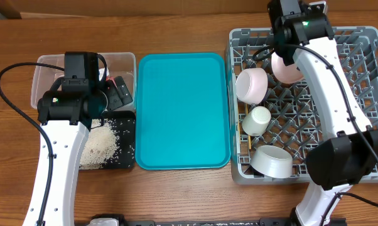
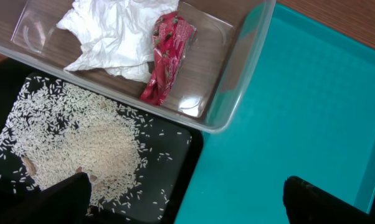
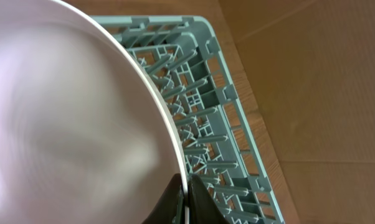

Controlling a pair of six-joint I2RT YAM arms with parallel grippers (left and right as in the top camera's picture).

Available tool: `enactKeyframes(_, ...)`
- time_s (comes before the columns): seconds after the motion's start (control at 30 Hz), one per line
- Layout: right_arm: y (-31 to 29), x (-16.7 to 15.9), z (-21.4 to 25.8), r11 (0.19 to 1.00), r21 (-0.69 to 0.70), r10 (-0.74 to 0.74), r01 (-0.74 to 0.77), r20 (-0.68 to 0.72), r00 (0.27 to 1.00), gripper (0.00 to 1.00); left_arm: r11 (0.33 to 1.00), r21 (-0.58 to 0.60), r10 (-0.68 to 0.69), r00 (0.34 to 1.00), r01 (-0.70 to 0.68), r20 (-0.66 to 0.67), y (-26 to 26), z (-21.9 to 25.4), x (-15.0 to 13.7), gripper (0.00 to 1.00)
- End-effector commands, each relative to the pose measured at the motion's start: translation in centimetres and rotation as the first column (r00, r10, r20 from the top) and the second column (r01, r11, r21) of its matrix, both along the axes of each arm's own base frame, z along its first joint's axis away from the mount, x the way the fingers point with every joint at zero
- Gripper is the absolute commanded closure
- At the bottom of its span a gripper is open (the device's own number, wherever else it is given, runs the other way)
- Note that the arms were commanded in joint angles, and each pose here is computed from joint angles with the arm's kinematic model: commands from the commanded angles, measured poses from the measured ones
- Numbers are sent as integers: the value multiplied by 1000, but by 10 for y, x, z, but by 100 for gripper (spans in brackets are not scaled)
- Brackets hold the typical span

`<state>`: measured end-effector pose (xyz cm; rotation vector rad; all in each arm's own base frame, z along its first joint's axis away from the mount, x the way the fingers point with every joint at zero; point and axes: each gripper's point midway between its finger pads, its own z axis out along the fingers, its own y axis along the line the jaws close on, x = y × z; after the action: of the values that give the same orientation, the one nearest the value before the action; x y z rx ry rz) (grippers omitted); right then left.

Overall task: Sort waste into correct bins and load items into the dishwasher
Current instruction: 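Lower the plate upright into the rack slots and release it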

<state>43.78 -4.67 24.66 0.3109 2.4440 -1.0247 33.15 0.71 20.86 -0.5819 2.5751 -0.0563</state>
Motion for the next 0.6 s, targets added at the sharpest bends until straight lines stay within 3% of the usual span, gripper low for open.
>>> enactKeyframes(0.0, -2, 0, -5, 999, -29, -18, 18, -3, 1000, 96, 1000, 3, 3, 1000, -3, 16, 1, 6, 2, 0)
enactKeyframes(0.13, -2, 0, -15, 999, -35, -18, 17, -32, 999, 96, 1000, 3, 3, 1000, -3, 16, 1, 6, 2, 0)
enactKeyframes(0.17, -2, 0, -17, 999, -35, -17, 16, -38, 999, 90, 1000, 3, 3, 1000, -3, 16, 1, 6, 2, 0)
enactKeyframes(0.2, -1, 0, -18, 1000, -28, -15, 14, -40, 999, 78, 1000, 3, 3, 1000, -3, 16, 1, 6, 2, 0)
enactKeyframes(0.3, 3, 1, -22, 1000, 5, -6, 6, -42, 999, 64, 1000, 3, 3, 1000, -3, 16, 1, 6, 2, 0)
enactKeyframes(0.43, 3, 2, -19, 1000, 7, -6, 6, -33, 999, 33, 1000, 3, 3, 1000, -3, 16, 1, 6, 2, 0)
enactKeyframes(0.57, 13, 4, -9, 995, 102, 19, -21, 18, 1000, 25, 1000, 3, 3, 1000, -3, 16, 1, 6, 2, 0)
